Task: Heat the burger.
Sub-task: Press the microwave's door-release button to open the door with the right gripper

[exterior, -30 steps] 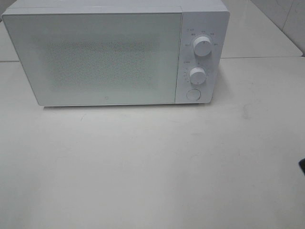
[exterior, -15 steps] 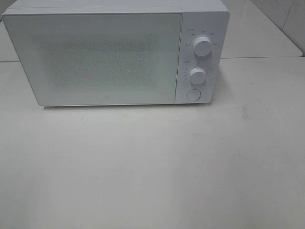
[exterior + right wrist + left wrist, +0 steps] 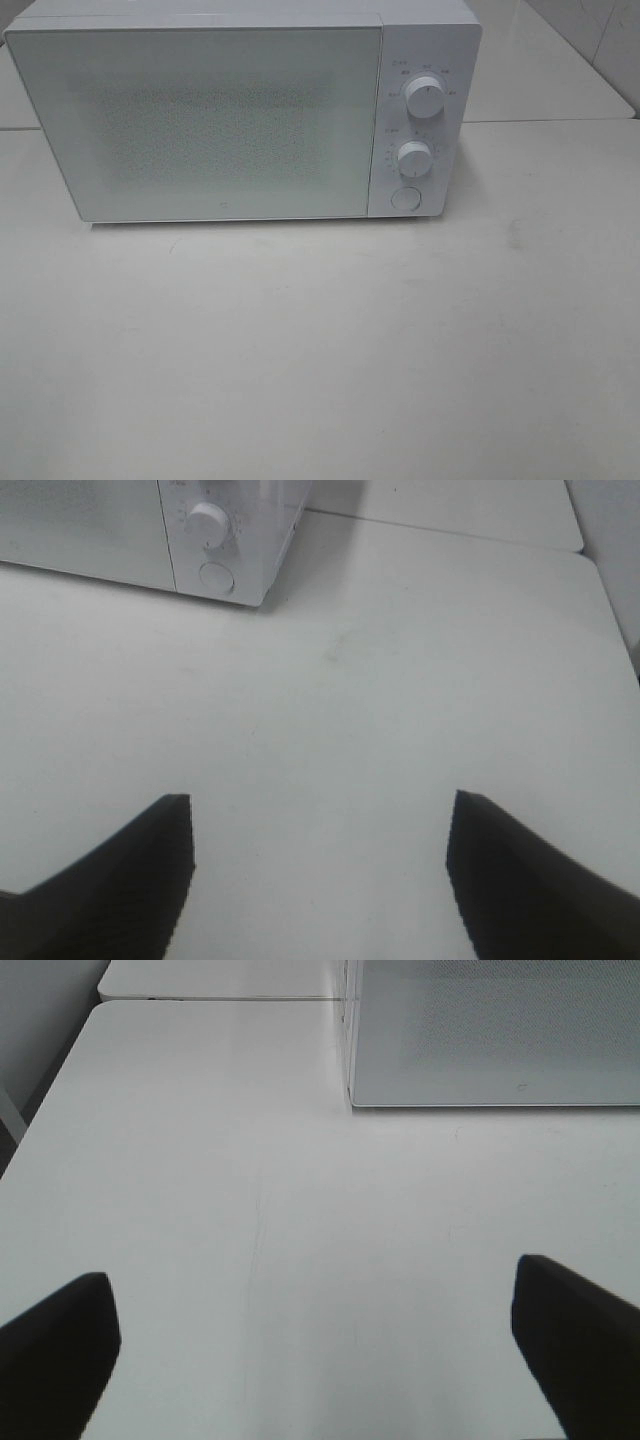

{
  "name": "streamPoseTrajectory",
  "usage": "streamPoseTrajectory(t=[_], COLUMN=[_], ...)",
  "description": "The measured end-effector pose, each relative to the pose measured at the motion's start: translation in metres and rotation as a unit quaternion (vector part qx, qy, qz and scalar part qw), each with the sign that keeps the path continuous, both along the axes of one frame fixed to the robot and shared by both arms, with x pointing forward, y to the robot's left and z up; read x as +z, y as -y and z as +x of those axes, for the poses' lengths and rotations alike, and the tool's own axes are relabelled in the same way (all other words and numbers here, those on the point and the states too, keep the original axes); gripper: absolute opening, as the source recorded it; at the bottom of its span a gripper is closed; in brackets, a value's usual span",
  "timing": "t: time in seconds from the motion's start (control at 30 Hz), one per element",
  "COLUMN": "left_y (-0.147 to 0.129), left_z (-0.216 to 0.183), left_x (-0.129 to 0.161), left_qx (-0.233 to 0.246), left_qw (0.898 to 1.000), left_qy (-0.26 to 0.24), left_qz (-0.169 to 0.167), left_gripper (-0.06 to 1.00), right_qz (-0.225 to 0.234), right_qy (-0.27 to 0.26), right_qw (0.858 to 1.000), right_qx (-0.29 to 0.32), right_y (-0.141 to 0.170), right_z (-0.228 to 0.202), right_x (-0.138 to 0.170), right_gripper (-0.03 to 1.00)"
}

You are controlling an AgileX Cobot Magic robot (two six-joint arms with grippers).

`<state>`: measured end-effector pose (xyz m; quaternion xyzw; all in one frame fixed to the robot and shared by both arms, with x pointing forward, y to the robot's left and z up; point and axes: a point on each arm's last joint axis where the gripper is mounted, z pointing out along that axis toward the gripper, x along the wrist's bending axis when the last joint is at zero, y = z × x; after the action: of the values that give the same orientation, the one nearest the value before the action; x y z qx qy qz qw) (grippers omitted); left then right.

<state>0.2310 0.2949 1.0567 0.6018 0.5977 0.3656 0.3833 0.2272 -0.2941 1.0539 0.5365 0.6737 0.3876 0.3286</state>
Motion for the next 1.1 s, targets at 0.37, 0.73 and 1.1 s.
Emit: streamPoseTrajectory(t=[0.37,0.73,1.1], left_y=[0.0,0.0,0.0], left_z=[0.0,0.0,0.0], left_x=[0.0,0.0,0.0], left_qx=[0.0,0.0,0.0], left_qw=[1.0,1.0,1.0], left_qy=[0.0,0.0,0.0], left_qz=[0.0,0.0,0.0], left_gripper=[0.99,0.99,0.99], right_qz=[0.001,0.003,0.014], right_qy=[-0.005,0.009,0.066], right_qw=[1.0,1.0,0.998], right_qx=[-0.003,-0.004,-0.008], right_y=[0.0,0.0,-0.002], right_z=[0.003,0.003,0.02], right_x=[-0.005,0.0,0.022], right_gripper=[0.72,0.72,0.72])
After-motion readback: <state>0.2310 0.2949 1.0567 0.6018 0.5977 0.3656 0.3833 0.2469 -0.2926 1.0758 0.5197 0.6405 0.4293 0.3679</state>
